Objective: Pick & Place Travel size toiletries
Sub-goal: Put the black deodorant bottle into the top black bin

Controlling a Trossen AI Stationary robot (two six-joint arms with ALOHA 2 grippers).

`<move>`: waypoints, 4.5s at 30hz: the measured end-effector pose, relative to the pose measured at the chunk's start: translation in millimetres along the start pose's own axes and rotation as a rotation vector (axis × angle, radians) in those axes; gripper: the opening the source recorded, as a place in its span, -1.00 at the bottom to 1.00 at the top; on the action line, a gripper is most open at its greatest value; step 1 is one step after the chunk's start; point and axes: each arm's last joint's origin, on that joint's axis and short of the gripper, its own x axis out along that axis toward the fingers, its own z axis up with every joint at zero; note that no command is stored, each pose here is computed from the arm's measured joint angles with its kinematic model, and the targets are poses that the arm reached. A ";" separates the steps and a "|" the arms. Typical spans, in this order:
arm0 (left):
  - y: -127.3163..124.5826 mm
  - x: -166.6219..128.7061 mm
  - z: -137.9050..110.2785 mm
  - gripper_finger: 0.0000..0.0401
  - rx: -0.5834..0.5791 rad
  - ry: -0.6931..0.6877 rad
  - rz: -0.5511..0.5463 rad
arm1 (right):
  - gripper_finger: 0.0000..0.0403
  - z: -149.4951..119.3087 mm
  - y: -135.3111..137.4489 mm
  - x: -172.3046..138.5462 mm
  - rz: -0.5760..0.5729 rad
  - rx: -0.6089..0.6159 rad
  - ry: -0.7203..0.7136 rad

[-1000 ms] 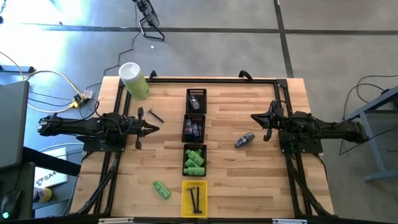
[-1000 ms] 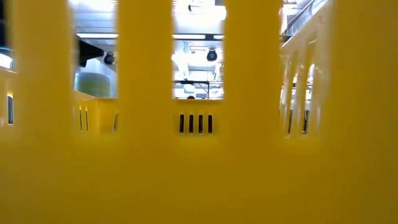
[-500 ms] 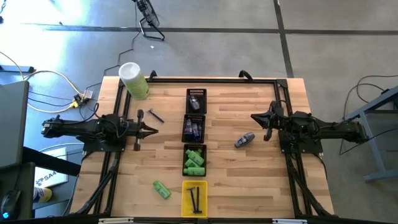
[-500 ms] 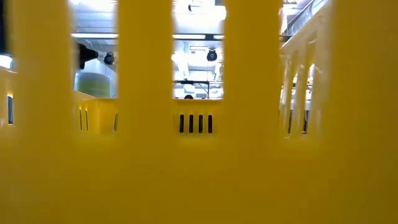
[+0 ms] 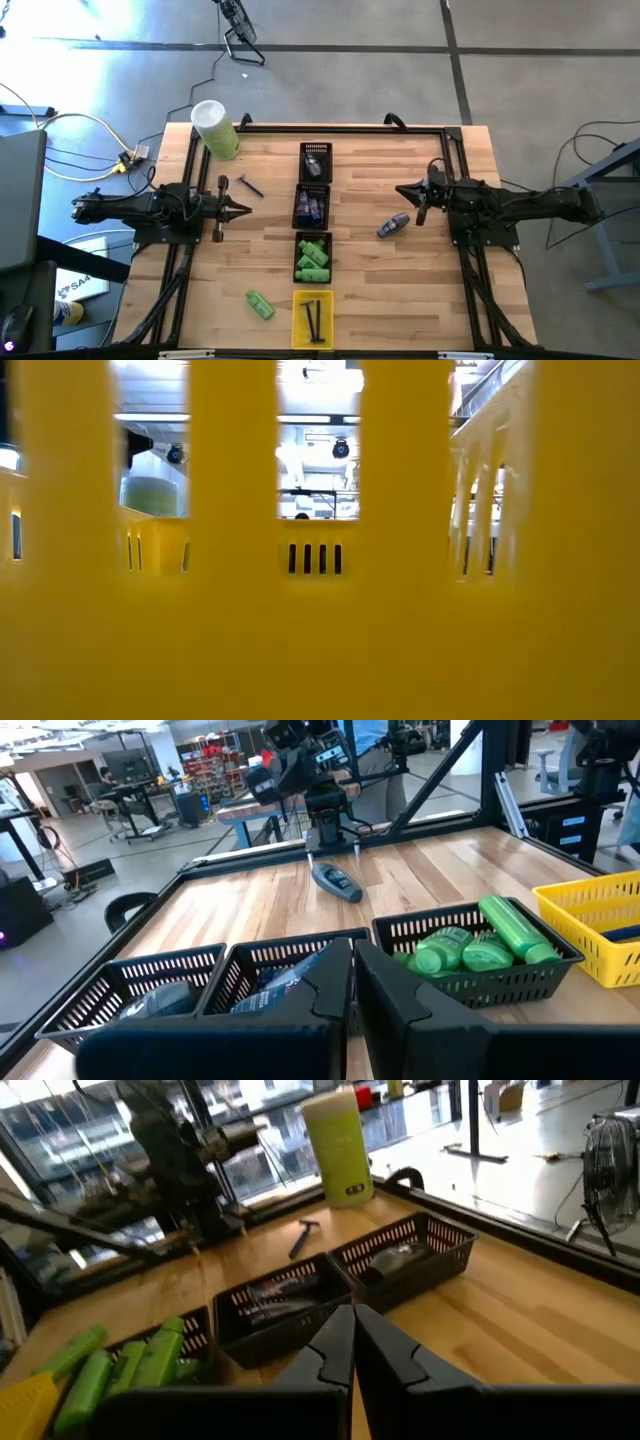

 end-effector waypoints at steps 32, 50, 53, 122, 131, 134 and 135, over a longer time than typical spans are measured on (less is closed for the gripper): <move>-0.5 0.0 -3.4 -0.93 0.001 0.037 -0.003 | -0.99 60.3 45.5 63.0 -0.069 -0.323 0.942; -0.4 -0.1 -3.2 -0.93 -0.003 0.036 -0.002 | -0.99 41.3 47.4 75.2 0.008 -0.233 1.122; -0.5 -0.1 -3.2 -0.93 -0.003 0.036 -0.002 | -0.99 39.4 47.7 76.3 0.007 -0.236 1.135; -0.8 -0.3 -5.1 -0.93 -0.001 0.058 -0.006 | 0.79 -64.4 13.1 79.3 0.023 -0.329 1.161; -0.8 -0.3 -5.2 -0.93 0.002 0.059 -0.006 | 0.79 -66.4 12.9 81.4 0.018 -0.326 1.156; -0.8 -0.3 -5.3 -0.93 0.002 0.060 -0.007 | 0.79 -66.4 13.1 81.9 0.020 -0.326 1.151; -0.8 -0.3 -5.3 -0.93 0.002 0.060 -0.006 | 0.79 -66.3 13.1 82.1 0.020 -0.326 1.149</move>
